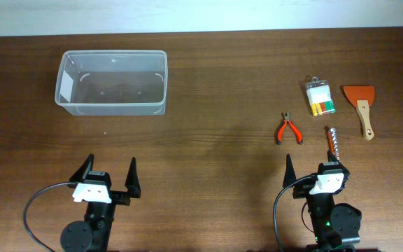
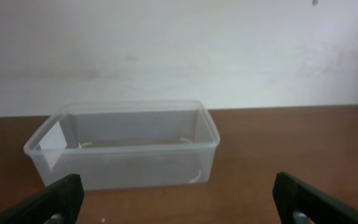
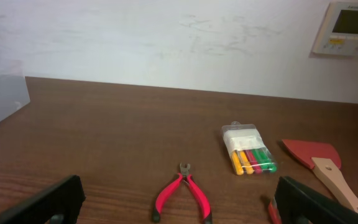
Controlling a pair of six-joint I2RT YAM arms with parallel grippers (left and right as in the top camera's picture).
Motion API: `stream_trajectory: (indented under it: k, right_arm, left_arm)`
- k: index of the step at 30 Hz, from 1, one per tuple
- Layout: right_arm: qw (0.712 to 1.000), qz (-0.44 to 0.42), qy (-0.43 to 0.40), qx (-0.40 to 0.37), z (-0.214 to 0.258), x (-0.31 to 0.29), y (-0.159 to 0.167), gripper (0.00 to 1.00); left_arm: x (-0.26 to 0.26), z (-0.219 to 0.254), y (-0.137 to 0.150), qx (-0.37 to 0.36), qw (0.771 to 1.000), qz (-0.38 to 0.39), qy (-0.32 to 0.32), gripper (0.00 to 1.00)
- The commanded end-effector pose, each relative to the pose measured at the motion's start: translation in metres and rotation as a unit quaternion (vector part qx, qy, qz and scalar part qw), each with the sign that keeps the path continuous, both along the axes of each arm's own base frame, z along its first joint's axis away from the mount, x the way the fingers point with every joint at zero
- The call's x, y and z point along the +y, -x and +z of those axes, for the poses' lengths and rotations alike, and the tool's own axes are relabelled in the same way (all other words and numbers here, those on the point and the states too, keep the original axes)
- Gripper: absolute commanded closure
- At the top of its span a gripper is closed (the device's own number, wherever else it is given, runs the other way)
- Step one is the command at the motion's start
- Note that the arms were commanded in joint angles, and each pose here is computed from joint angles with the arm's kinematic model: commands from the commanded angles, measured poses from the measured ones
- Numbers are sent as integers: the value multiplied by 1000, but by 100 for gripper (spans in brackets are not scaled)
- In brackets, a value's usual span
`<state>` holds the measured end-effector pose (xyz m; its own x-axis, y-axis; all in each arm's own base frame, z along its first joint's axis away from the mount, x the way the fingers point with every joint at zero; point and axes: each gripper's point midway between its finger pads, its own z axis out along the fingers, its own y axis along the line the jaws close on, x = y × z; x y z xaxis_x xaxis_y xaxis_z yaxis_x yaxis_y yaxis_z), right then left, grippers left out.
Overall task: Pack container
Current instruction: 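Raise the left arm and move its gripper over the clear container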
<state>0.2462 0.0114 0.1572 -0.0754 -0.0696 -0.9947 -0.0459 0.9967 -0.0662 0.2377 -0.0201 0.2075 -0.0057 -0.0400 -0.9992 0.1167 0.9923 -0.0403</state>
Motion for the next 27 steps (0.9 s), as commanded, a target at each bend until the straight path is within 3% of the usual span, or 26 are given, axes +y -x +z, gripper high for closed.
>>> stream_trajectory:
  k: [1,5,9,11,16,21,25,27]
  right_arm:
    - [1000,-12,5,0,-2,-5,0,1]
    - [1000,-12,5,0,-2,-5,0,1]
    - [1000,-12,5,0,-2,-5,0,1]
    - [1000,-12,5,0,-2,-5,0,1]
    - [1000,-12,5,0,-2,-5,0,1]
    - [1000,-12,5,0,-2,-5,0,1]
    - [1000,-12,5,0,-2,-5,0,1]
    - [1000,-12,5,0,-2,-5,0,1]
  left_arm:
    - [5,48,5,-12,1000,13,16,1]
    - [7,74,-10,74,997,13,-11,1]
    - [-13,125,-49,156,984,-60,-65,1]
    - [-28,154,-67,157,976,-114,-95,0]
    - [-48,215,-120,114,974,-176,-89,1]
    - [-44,220,-176,170,969,-162,-79,1]
    - [-36,192,-197,284,948,-89,-113,1]
    - [-39,182,-204,305,941,-73,-129,1]
